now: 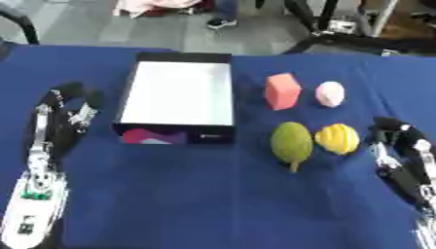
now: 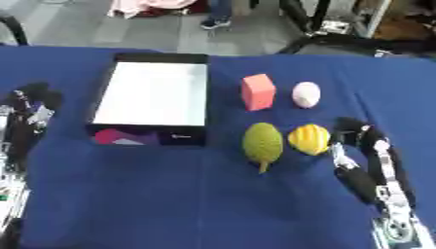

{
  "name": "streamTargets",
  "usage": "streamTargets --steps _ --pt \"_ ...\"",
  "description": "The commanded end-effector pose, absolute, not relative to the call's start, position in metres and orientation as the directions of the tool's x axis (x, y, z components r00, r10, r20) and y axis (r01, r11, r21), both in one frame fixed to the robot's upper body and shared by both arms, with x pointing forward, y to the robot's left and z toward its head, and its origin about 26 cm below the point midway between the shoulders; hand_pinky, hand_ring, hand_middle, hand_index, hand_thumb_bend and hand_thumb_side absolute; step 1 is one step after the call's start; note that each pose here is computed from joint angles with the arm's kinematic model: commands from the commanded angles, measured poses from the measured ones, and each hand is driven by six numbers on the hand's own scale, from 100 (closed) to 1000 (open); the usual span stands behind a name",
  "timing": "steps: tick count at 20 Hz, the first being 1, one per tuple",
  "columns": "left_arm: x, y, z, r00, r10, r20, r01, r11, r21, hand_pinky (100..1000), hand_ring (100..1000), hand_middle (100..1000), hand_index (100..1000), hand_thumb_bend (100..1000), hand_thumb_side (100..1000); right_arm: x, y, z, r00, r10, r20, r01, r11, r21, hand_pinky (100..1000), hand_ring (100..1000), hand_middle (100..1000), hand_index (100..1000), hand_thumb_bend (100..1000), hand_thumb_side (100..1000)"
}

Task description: Pick up objects on the table and place them in the box.

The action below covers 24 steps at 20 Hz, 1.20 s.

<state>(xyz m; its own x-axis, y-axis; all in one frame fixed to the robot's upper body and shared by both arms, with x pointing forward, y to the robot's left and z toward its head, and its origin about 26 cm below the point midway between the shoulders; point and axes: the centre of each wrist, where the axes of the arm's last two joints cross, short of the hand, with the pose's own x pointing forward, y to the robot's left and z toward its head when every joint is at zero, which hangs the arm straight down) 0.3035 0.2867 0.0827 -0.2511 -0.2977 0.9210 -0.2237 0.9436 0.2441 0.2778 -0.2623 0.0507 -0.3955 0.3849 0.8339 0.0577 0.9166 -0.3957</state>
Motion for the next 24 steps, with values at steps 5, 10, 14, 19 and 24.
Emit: streamTargets --steps 5,10,14,19,24 --pt "0.305 0.291 0.091 -0.279 -0.314 0.907 -0.210 0.942 0.262 638 853 623 746 756 608 0.279 -0.265 0.056 -0.411 0.393 0.822 0.065 0.912 -0.404 721 616 641 772 100 509" --pt "0.306 0.291 0.091 -0.280 -0.315 0.907 -0.210 0.942 0.263 638 854 624 746 755 608 0.279 -0.265 0.055 -0.409 0.397 0.822 0.059 0.910 -0.410 722 617 643 776 100 510" --pt "0.305 0.291 0.091 -0.277 -0.319 0.907 -0.207 0.941 0.268 638 857 625 745 755 608 0.283 -0.271 0.061 -0.424 0.444 0.790 0.045 0.881 -0.471 729 623 650 790 100 480" --pt "0.305 0.289 0.088 -0.268 -0.324 0.907 -0.192 0.941 0.279 639 859 626 745 756 610 0.303 -0.286 0.082 -0.475 0.517 0.712 -0.053 0.791 -0.610 740 634 662 822 100 433" --pt "0.304 0.288 0.087 -0.265 -0.326 0.907 -0.181 0.941 0.286 639 860 627 745 759 609 0.333 -0.303 0.090 -0.470 0.593 0.654 -0.195 0.652 -0.732 768 702 723 873 100 502"
